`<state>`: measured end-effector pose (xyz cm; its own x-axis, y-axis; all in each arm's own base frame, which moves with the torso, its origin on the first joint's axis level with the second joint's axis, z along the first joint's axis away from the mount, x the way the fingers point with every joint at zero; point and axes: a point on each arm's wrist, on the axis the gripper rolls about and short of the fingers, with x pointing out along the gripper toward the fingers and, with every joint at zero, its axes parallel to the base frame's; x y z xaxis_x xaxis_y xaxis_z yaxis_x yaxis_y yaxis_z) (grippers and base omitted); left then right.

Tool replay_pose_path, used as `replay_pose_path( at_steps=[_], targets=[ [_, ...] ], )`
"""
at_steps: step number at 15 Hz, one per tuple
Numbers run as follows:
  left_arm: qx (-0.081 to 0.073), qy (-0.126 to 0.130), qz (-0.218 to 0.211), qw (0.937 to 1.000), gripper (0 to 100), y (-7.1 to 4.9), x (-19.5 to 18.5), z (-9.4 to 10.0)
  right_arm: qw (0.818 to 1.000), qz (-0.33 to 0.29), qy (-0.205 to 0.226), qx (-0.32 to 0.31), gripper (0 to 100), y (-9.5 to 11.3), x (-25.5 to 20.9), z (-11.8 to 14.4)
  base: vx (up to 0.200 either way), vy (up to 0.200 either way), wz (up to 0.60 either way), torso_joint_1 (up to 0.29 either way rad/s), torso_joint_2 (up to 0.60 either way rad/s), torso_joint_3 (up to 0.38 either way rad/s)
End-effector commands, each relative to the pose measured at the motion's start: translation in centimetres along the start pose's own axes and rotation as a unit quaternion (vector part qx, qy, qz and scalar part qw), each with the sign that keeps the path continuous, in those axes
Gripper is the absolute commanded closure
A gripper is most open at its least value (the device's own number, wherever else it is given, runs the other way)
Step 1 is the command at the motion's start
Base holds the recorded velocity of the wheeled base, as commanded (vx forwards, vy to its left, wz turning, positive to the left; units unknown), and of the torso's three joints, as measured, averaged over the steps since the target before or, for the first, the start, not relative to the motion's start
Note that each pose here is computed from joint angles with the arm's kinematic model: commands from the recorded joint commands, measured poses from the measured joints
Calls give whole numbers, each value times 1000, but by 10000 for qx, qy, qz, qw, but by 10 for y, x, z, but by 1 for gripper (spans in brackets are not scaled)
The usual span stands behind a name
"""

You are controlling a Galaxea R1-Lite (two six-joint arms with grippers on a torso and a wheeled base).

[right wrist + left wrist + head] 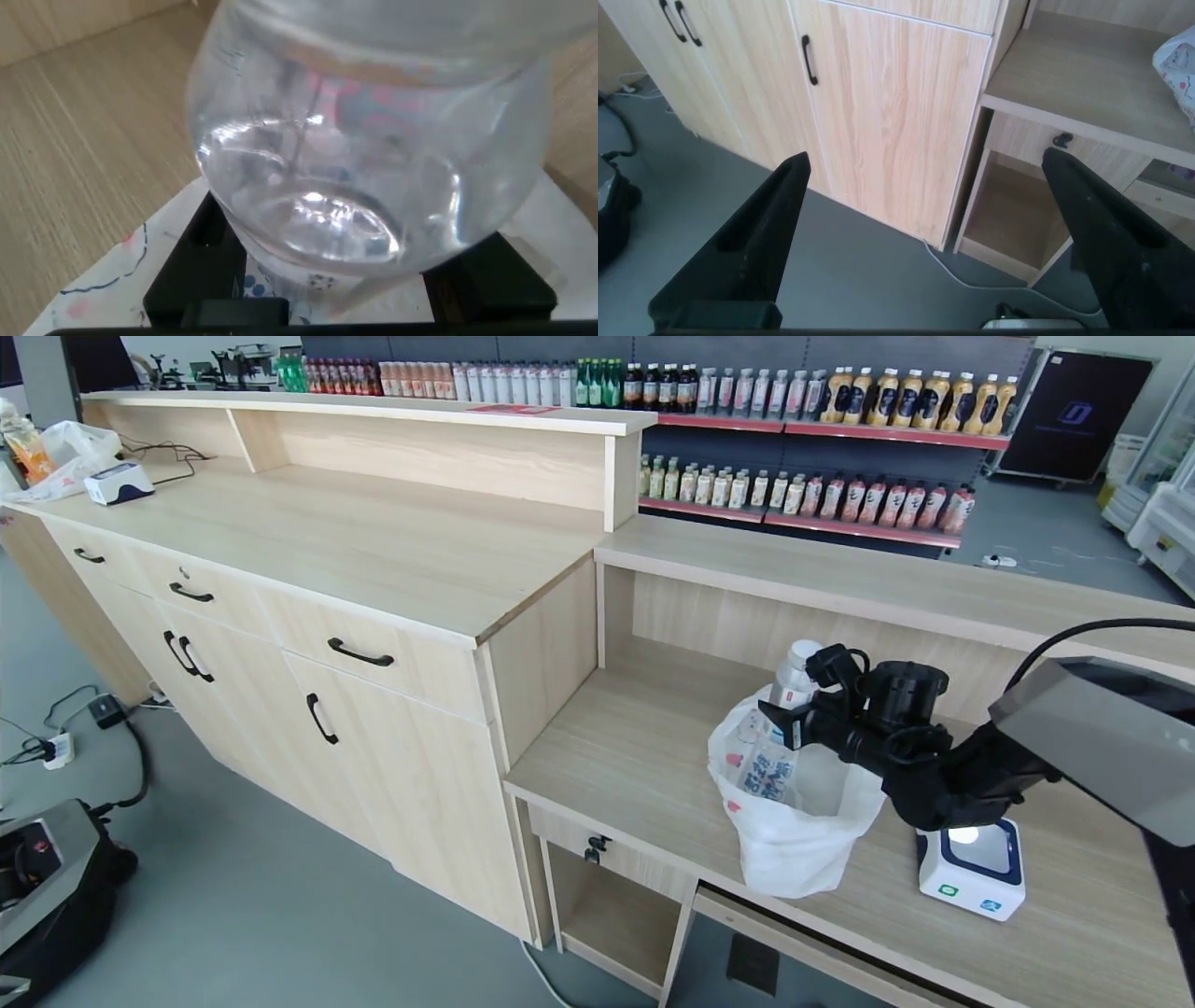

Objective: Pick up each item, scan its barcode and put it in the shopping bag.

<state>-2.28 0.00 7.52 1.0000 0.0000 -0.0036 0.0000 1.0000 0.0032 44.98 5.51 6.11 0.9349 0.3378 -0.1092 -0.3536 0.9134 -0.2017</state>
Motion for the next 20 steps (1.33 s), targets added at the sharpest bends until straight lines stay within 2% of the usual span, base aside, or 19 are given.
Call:
replay_pose_path(
  at_steps=[1, 6, 16, 17, 20],
  targets=[
    [-1, -3, 0, 10000, 0, 0, 0, 0, 9998, 7, 201, 46, 100, 0, 8, -23, 0, 0, 0, 0, 0, 0],
    [-1, -3, 0, 10000, 0, 0, 0, 0, 9997, 8, 239, 64, 100, 1, 19, -40, 0, 0, 0, 0, 0, 0],
    [-1, -3, 0, 10000, 0, 0, 0, 0, 9991, 7, 399, 115, 100, 0, 22, -55, 0, 0, 0, 0, 0, 0],
    [-1, -3, 0, 10000, 0, 0, 0, 0, 9991, 10, 413, 119, 0, 0, 21, -53, 0, 0, 0, 0, 0, 0],
    [-1, -3, 0, 10000, 0, 0, 0, 0, 9996, 3, 163, 229, 0, -2, 15, -18, 0, 0, 0, 0, 0, 0]
  ],
)
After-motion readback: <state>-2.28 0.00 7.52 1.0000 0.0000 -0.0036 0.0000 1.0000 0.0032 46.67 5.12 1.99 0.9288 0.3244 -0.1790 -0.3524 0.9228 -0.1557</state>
